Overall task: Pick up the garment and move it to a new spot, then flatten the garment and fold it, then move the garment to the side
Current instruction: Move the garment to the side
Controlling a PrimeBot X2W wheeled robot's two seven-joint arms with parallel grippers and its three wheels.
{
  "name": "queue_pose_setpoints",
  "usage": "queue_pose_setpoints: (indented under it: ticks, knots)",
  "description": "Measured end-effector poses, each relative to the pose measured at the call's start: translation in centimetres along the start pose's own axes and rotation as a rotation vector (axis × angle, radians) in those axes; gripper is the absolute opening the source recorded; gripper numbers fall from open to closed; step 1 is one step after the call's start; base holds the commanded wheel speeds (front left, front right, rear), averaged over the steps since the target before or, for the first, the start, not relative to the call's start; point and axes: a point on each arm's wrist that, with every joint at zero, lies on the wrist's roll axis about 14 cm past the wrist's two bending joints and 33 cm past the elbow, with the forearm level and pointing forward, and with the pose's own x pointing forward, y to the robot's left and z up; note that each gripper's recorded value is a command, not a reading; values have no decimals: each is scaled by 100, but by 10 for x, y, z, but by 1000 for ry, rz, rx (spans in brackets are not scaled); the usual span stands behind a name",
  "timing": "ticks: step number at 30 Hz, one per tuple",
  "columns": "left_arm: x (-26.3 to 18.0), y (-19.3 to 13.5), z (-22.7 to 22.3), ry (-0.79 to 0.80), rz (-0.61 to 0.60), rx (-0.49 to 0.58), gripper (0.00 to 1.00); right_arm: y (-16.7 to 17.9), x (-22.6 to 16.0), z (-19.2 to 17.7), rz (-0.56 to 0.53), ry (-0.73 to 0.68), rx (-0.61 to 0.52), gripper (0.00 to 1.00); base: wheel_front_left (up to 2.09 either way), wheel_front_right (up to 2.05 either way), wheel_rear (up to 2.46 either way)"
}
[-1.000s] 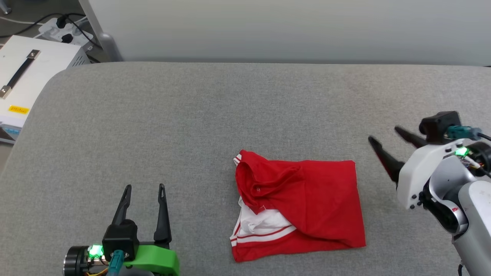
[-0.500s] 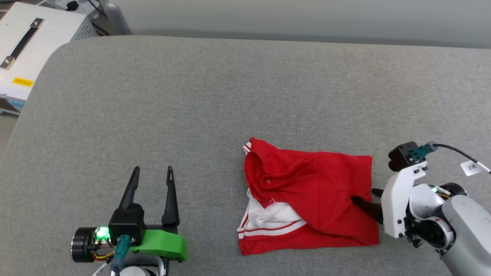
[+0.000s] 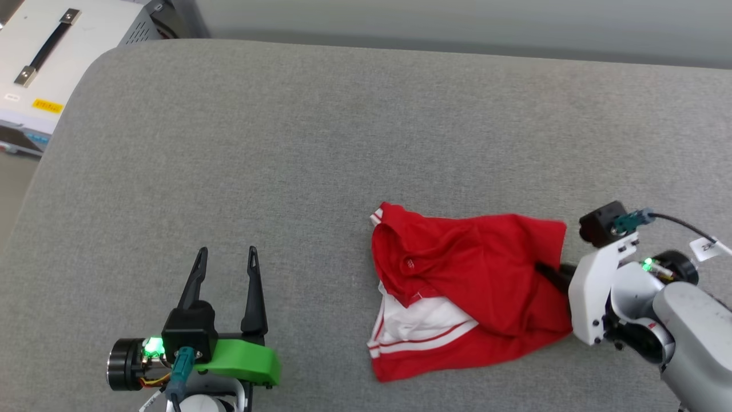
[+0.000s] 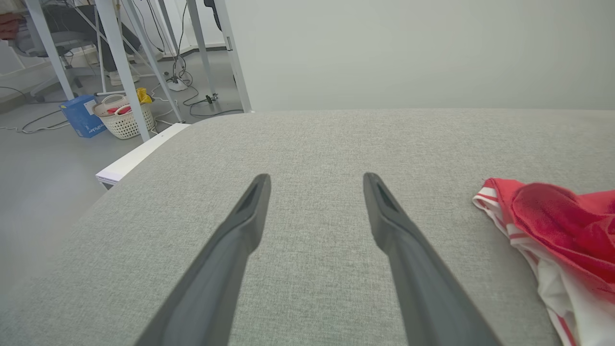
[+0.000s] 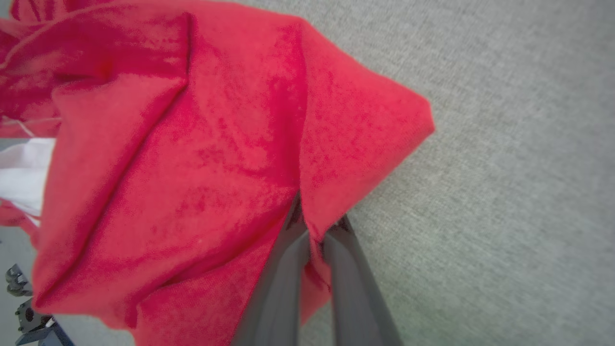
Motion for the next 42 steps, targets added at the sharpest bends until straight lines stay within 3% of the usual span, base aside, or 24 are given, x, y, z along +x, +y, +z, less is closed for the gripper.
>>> queue_pose_setpoints:
  ticks: [7, 14, 27, 42]
  knots:
    - [2, -12, 3, -10, -35, -10, 100, -18, -30, 57, -76, -190, -169, 0, 0, 0, 0]
    - [11, -40, 4, -21, -115, -27, 100, -42, -71, 68, -165, -234, -224, 0, 0, 0, 0]
    - [42, -100, 1, -39, -287, -37, 100, -132, -151, 40, -436, -223, -78, 0, 0, 0, 0]
    - [86, -115, -30, -25, -330, -43, 100, -278, -204, 5, -831, -10, 14, 0, 0, 0, 0]
